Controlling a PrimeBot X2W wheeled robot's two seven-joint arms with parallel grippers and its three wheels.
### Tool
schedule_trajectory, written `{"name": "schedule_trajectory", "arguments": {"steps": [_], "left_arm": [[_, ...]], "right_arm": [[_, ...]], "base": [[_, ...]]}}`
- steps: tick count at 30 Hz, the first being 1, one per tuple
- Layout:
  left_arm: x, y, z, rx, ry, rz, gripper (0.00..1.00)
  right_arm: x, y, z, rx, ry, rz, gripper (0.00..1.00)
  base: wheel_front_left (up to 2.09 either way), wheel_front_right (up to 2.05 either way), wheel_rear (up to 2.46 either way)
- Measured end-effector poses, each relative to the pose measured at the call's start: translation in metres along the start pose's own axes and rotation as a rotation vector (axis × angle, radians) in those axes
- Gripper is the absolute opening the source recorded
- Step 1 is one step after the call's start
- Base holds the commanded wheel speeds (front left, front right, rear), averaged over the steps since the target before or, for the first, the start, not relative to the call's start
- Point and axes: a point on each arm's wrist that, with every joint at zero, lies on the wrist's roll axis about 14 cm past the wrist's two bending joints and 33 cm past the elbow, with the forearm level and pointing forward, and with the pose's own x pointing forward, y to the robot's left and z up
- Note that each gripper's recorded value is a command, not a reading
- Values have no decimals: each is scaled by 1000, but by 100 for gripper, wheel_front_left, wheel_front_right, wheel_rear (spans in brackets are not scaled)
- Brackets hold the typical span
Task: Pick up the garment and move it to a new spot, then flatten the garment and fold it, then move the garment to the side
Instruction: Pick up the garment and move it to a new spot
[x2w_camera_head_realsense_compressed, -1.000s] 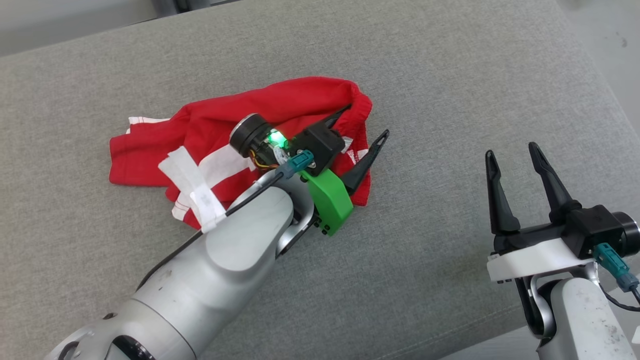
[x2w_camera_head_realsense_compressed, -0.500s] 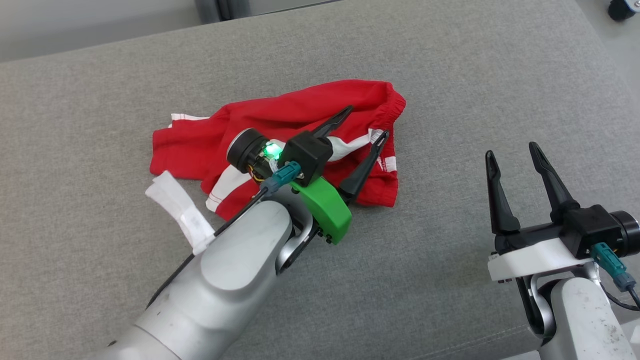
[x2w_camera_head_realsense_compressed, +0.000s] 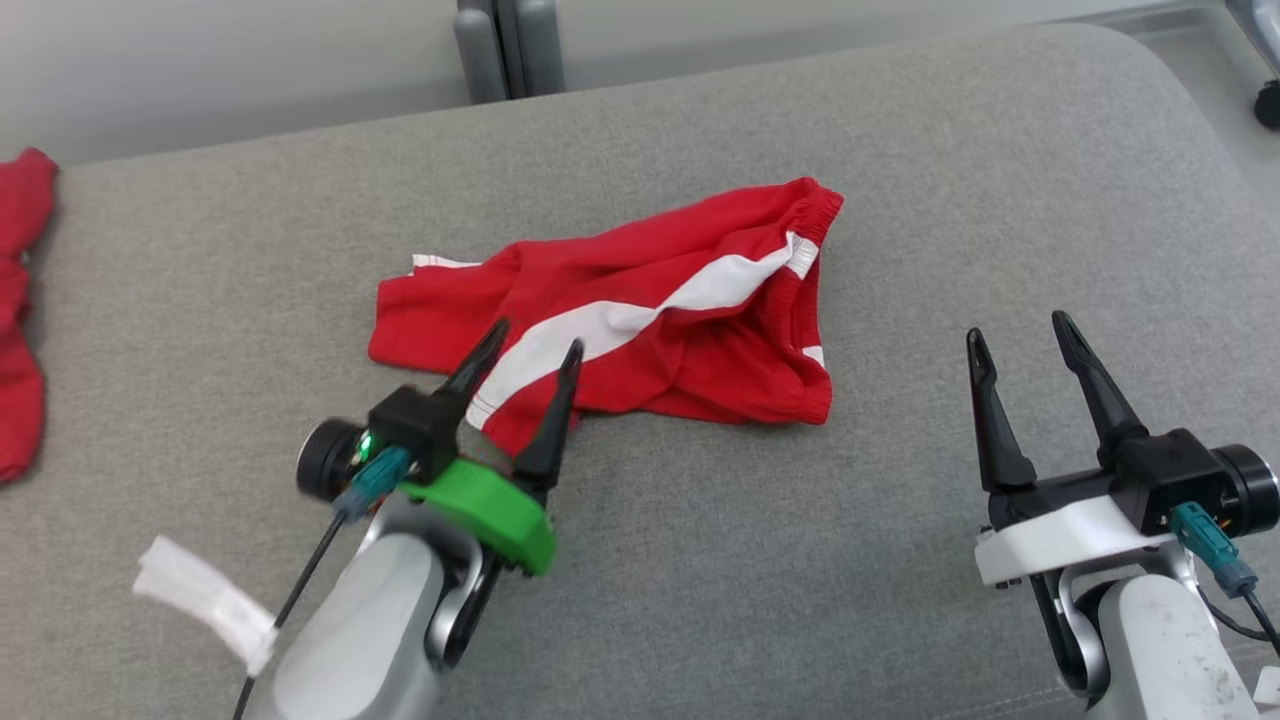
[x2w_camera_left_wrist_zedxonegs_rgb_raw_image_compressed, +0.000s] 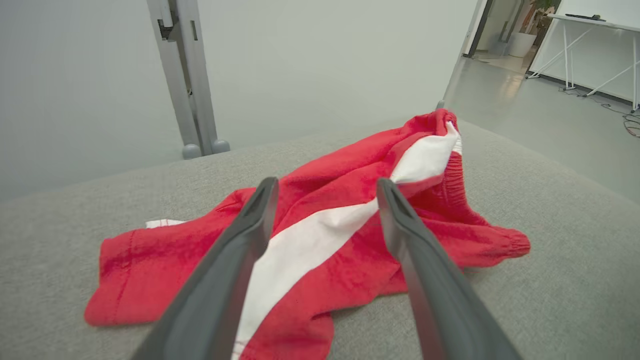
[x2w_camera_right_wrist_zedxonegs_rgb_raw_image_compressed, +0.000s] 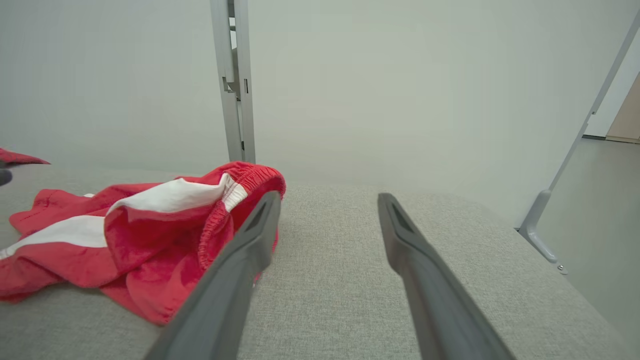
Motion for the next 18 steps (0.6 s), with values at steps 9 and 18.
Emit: {"name": "schedule_trajectory", "arguments": {"steps": [9,18], "left_arm": [[-62,31,-11,-52,-5,199,100],[-107,47,-14,-80,-26,334,100]], "right_arm": [[-12,9,4,8,-2,22,100],[-24,13,6,15,1,28,100]], "base": [[0,0,0],[0,0,0]]}}
